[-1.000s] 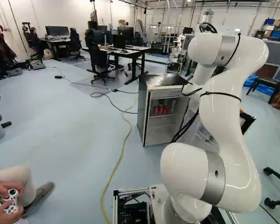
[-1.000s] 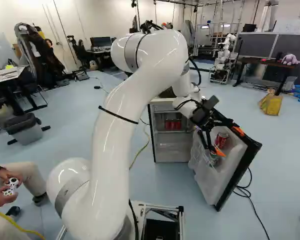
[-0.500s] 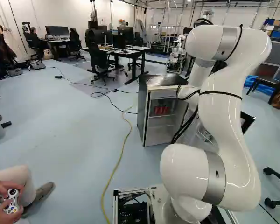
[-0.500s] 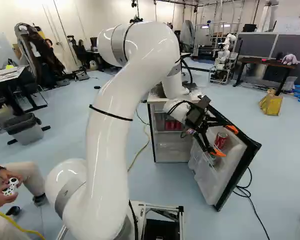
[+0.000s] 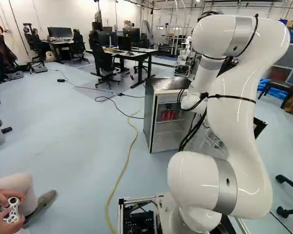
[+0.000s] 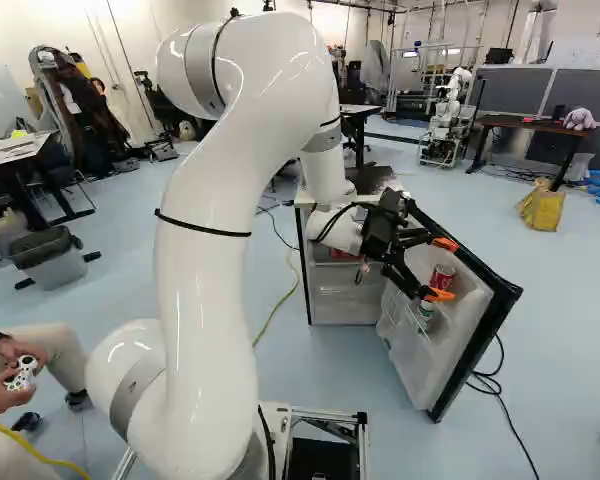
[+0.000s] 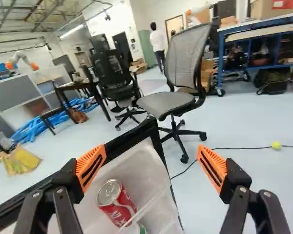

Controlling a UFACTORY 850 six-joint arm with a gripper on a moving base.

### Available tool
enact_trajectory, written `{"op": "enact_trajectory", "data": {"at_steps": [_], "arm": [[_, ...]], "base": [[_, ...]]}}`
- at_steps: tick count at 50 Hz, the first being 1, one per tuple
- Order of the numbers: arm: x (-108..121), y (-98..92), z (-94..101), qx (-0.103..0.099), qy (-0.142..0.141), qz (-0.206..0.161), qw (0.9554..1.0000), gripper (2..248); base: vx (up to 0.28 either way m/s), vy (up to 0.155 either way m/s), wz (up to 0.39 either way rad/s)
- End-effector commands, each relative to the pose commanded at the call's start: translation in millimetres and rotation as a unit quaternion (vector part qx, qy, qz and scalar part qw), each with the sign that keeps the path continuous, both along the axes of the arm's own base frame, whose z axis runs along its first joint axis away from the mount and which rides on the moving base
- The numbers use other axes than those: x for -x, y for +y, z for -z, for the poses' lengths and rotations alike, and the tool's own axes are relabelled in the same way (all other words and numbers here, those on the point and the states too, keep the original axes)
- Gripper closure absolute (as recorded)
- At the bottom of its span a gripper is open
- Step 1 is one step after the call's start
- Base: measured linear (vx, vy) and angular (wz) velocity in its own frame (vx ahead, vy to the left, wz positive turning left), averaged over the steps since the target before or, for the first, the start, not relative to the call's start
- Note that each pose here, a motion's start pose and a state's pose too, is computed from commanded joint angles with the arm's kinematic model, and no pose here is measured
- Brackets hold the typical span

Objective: Grab a drink from the fridge

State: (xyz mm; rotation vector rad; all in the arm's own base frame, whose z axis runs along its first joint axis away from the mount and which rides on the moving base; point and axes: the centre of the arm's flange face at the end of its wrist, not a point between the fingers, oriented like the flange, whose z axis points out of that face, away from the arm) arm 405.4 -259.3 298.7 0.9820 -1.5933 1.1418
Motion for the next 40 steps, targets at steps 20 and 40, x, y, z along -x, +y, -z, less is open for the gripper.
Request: {"op": "enact_trajectory", "data": {"at_steps": [20,40], "arm": [[19.6,37.9,-4.1,-0.001,0.034,-0.133,0.9906,3],[36.9,71.4,-7.2,-0.006,0.060,-0.257,0.9646,3]], "base": [[0.000,0.000,0.000],[0.000,0.000,0.000]]}}
